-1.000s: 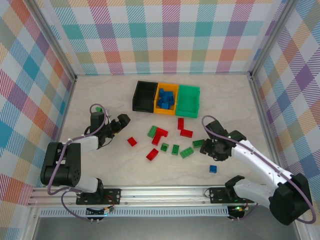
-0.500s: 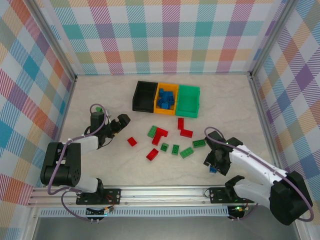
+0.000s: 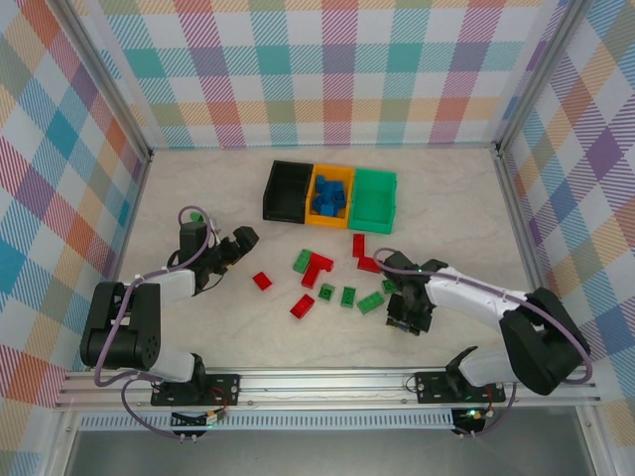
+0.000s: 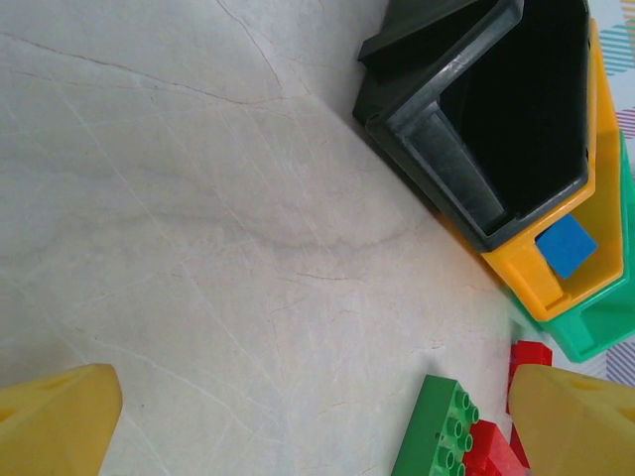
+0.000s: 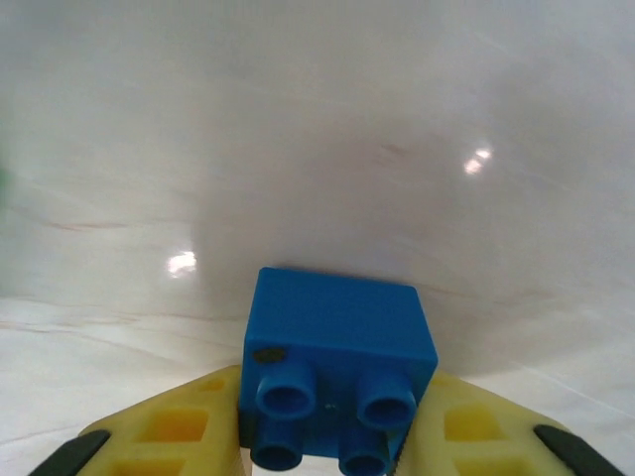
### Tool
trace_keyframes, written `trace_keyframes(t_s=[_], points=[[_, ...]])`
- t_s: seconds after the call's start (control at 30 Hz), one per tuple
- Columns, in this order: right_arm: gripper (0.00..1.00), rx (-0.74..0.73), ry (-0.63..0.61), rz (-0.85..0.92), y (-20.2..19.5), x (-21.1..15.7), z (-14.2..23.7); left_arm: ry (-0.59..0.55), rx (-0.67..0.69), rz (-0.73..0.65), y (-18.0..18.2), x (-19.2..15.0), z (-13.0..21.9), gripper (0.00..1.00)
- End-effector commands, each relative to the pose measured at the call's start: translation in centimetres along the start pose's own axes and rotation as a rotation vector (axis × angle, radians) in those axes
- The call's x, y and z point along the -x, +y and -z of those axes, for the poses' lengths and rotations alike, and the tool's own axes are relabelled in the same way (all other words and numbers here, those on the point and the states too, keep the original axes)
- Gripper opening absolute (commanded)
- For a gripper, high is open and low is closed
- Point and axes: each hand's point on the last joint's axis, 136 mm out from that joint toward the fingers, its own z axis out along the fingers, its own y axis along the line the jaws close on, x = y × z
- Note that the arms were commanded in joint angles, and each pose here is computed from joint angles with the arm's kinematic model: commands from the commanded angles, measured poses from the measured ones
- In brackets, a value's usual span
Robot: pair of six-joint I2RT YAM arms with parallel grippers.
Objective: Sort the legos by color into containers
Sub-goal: Pick up the lego from the bottom-right of the table, then place the lego in the container.
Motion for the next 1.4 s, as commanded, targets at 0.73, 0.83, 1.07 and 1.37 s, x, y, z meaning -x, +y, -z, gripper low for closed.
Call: trace_keyframes(t_s=[0.73, 0.83, 1.07, 1.37], points=[[0.35, 0.374, -0.446, 0.343, 27.7, 24.9, 14.1, -0.415, 0.324, -0.035, 3.7, 5.2, 10.3, 1.0], [0.55, 0.396, -0.429, 0.355, 29.3, 27.1, 13.7, -0.385, 0.314, -0.039, 3.7, 5.0, 9.5, 1.0], [0.59, 0.365, -0.374, 0.372, 27.8, 25.7, 13.1, -0.309, 0.255, -0.04, 3.3, 4.4, 7.4, 1.0], [0.58, 0.414, -0.343, 0.45, 21.9, 17.7, 13.8, -0.262, -0.051, -0.09, -1.0, 2.8, 5.3, 1.0]])
